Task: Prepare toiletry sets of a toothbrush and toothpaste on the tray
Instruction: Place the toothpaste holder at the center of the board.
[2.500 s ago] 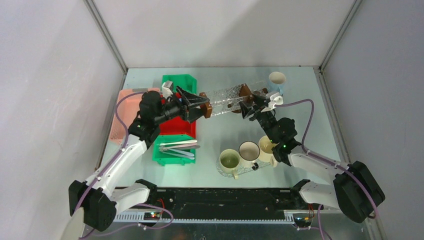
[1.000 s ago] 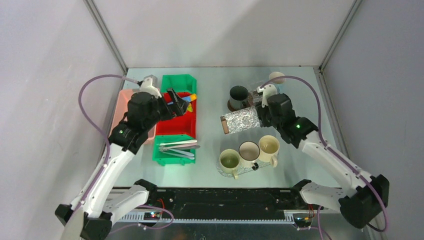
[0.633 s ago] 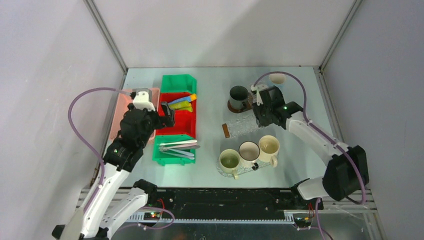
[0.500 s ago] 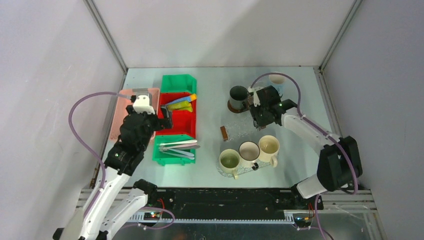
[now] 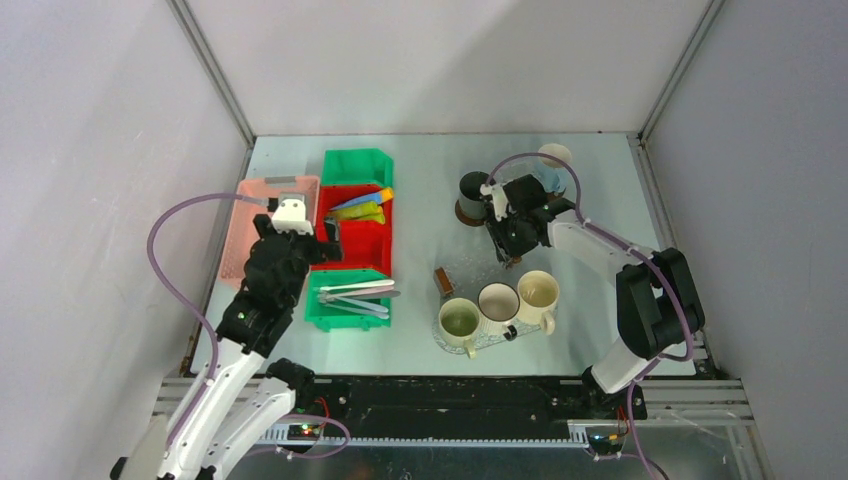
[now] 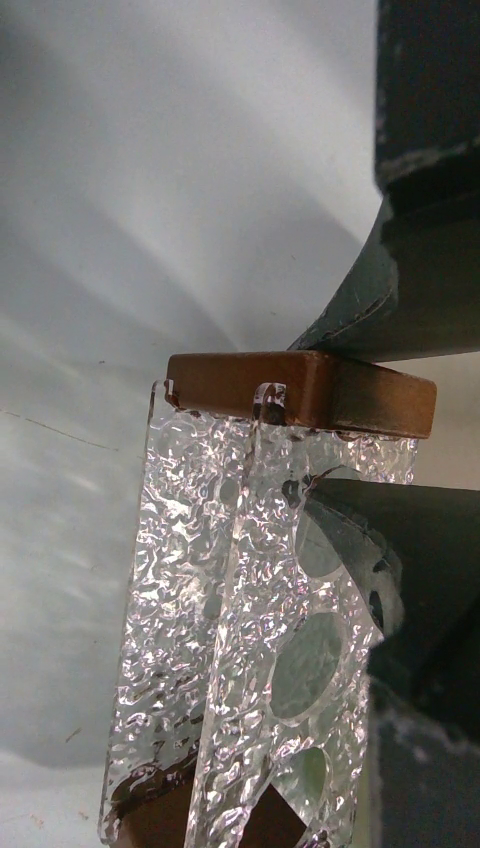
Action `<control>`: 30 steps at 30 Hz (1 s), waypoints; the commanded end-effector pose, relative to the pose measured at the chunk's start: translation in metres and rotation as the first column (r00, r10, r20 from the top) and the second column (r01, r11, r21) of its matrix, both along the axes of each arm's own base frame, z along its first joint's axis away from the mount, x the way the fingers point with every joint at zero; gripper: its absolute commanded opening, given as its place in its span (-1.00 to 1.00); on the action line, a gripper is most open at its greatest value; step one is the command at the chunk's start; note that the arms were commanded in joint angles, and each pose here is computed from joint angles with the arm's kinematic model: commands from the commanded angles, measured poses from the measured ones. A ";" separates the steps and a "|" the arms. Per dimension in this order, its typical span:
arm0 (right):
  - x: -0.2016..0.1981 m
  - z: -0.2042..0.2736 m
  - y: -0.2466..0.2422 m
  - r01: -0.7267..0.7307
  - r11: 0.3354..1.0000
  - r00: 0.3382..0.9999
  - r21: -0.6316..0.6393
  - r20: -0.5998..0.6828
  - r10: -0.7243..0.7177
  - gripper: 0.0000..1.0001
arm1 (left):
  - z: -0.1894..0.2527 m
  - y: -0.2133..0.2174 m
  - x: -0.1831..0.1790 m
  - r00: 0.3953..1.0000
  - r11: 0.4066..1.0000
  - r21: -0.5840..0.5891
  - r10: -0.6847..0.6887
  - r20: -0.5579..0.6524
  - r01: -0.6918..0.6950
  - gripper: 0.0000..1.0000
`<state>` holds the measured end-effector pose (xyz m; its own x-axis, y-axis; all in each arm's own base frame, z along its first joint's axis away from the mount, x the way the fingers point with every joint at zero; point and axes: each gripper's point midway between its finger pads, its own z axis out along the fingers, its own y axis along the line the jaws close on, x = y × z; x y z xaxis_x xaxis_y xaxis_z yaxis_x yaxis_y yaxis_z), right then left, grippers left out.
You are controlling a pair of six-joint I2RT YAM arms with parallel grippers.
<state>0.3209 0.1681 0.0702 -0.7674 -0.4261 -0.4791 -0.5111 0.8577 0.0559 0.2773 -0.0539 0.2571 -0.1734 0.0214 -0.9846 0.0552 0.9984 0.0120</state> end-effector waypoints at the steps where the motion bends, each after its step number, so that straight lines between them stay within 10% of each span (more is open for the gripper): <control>1: 0.005 0.001 0.002 -0.064 0.998 0.998 0.002 0.010 0.064 -0.82 | 0.022 0.008 0.002 0.996 0.999 0.013 0.031 0.086 -0.032 0.99; 15: -0.024 -0.019 -0.011 0.009 0.999 0.988 -0.042 -0.153 -0.015 -0.37 | 0.019 0.009 0.004 0.996 0.999 0.019 0.039 0.082 -0.041 0.99; 30: -0.004 0.027 -0.005 0.043 0.999 0.999 0.011 -0.031 -0.043 0.27 | 0.016 0.008 0.006 0.997 0.999 0.024 0.038 0.069 -0.040 0.99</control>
